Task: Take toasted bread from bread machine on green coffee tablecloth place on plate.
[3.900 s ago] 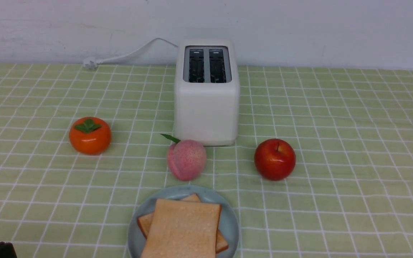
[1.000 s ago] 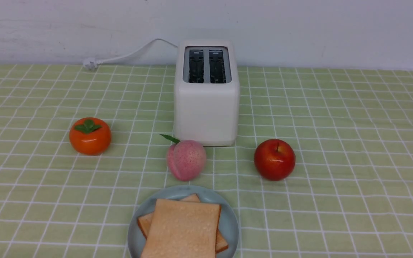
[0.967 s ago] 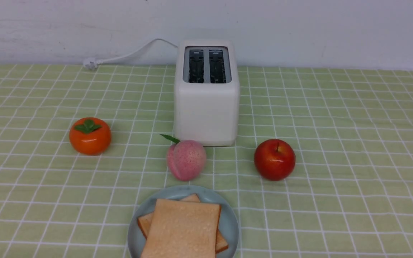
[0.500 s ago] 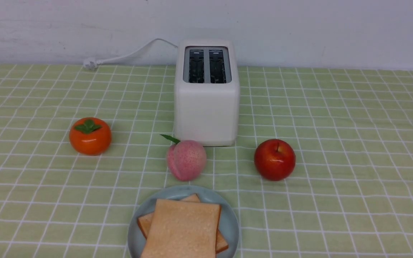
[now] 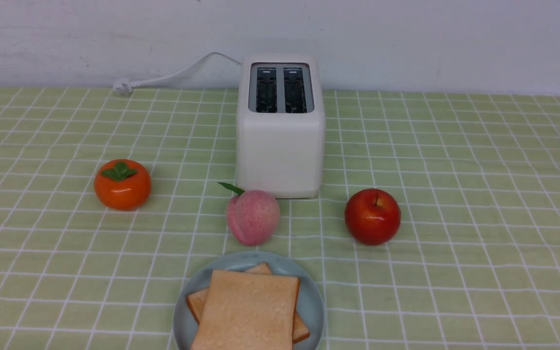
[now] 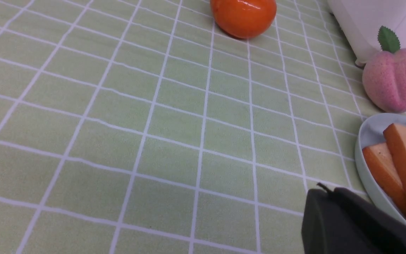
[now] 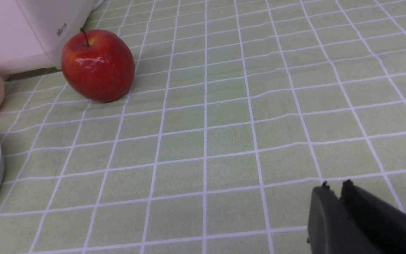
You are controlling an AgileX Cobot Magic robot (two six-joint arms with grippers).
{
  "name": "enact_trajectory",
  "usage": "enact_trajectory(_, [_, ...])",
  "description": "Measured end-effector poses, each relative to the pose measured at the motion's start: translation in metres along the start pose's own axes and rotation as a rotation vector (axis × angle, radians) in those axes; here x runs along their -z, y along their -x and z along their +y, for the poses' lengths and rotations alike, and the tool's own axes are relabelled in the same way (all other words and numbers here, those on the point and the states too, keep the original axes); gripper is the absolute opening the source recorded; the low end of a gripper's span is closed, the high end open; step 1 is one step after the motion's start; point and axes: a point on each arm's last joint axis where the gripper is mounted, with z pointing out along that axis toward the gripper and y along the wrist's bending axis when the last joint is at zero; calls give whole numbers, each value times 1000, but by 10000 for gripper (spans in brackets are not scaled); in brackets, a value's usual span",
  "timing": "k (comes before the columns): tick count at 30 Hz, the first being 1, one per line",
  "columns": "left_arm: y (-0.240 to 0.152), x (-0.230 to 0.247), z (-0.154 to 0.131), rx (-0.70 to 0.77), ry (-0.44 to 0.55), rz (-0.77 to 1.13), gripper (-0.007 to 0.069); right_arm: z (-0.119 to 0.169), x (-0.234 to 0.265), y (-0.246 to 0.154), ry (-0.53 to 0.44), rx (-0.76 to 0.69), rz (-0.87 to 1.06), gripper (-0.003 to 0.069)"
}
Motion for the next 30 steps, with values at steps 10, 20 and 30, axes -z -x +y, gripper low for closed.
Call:
enact_trajectory(10, [0, 0, 0, 0, 0, 0, 18, 0, 0, 0, 0, 0, 0, 77])
enact_trajectory(20, [0, 0, 0, 0, 0, 0, 25, 0, 0, 0, 0, 0, 0, 88])
enact_trajectory(30, [0, 0, 0, 0, 0, 0, 33, 0, 0, 0, 0, 0, 0, 99])
